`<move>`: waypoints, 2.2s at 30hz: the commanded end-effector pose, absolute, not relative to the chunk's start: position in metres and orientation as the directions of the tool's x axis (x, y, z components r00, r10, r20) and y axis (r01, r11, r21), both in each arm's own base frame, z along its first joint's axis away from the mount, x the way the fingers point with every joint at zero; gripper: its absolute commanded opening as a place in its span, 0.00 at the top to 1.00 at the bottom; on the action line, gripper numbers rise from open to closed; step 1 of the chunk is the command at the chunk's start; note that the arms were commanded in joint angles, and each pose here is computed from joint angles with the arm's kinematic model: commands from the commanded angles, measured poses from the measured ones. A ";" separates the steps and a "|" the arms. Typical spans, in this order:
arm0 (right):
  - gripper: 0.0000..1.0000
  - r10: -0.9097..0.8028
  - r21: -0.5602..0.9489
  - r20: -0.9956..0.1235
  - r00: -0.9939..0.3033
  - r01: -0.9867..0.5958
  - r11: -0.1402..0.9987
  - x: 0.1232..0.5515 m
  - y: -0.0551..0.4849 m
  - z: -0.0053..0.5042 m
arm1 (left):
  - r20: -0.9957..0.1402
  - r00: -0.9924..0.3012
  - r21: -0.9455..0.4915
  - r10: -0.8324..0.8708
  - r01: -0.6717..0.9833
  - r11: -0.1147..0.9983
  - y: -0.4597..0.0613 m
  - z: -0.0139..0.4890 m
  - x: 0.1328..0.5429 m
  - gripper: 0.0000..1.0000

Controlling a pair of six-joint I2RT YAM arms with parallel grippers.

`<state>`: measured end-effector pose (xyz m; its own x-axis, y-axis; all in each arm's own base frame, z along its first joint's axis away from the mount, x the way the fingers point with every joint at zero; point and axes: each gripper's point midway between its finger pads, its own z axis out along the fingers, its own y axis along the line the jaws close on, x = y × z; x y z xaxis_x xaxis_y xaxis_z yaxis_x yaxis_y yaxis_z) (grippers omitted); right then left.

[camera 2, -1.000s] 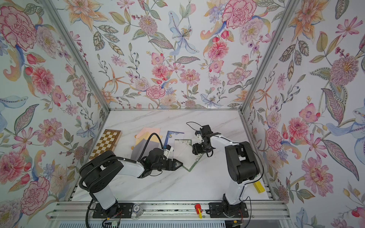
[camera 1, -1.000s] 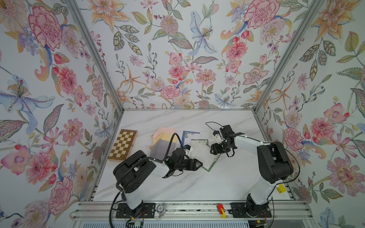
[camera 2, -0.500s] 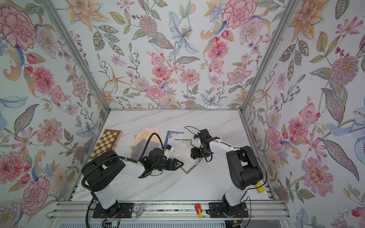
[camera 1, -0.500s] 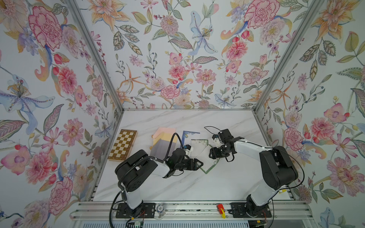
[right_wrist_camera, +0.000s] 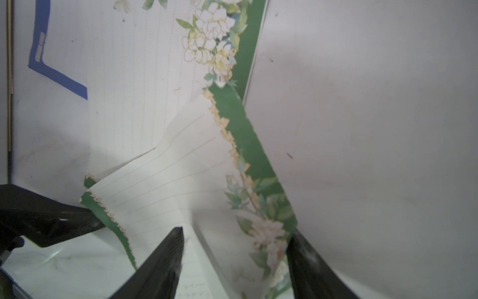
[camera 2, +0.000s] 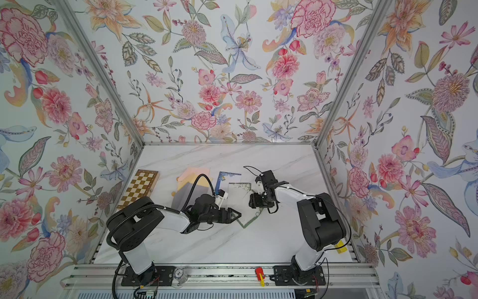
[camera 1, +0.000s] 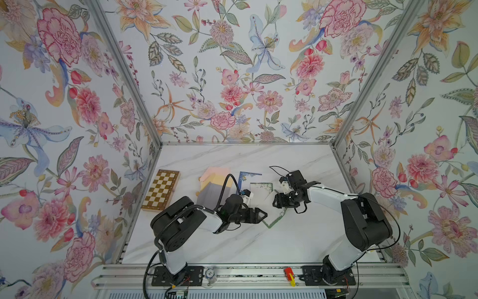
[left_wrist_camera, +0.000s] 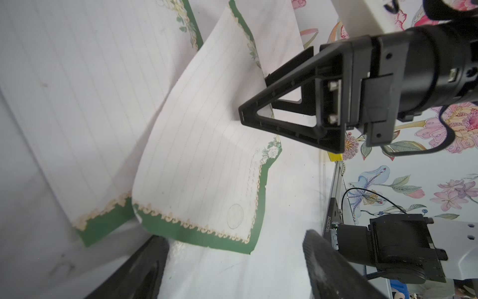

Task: Fold the letter paper in half and place it into the envelope
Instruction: Adjust the letter paper at the center of the board.

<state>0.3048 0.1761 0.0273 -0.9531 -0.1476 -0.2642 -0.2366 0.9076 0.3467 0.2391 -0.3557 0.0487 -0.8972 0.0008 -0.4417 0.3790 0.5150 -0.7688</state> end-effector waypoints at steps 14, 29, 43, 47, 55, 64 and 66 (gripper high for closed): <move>0.35 -0.079 0.365 -0.025 -0.997 -0.083 0.927 0.257 0.163 -0.011 | -0.442 -0.897 -0.758 -0.005 0.370 0.537 -0.349 0.043 0.234 0.06; 0.35 -0.056 0.379 0.005 -0.998 -0.050 0.924 0.252 0.163 -0.015 | -0.452 -0.892 -0.744 -0.029 0.358 0.565 -0.342 0.040 0.237 0.03; 0.34 -0.039 0.381 0.030 -0.999 -0.025 0.924 0.246 0.162 -0.020 | -0.451 -0.887 -0.758 -0.096 0.325 0.565 -0.337 0.042 0.242 0.18; 0.34 -0.035 0.383 0.033 -0.999 -0.020 0.924 0.245 0.162 -0.020 | -0.444 -0.890 -0.756 -0.104 0.310 0.577 -0.336 0.039 0.243 0.29; 0.34 -0.034 0.387 0.036 -0.999 -0.018 0.922 0.244 0.163 -0.021 | -0.459 -0.881 -0.745 -0.114 0.312 0.590 -0.333 0.041 0.247 0.44; 0.34 -0.033 0.389 0.033 -0.999 -0.017 0.921 0.245 0.163 -0.019 | -0.452 -0.885 -0.740 -0.107 0.305 0.599 -0.331 0.041 0.245 0.53; 0.34 -0.031 0.388 0.032 -0.999 -0.016 0.922 0.246 0.163 -0.019 | -0.449 -0.888 -0.725 -0.097 0.299 0.621 -0.327 0.039 0.244 0.53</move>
<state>0.3025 0.1901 0.0292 -0.9744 -0.0429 -0.2206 -0.1486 0.8592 0.4896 0.2477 -0.3334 0.0391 -0.8901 -0.1100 -0.4423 0.2985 0.5927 -0.7481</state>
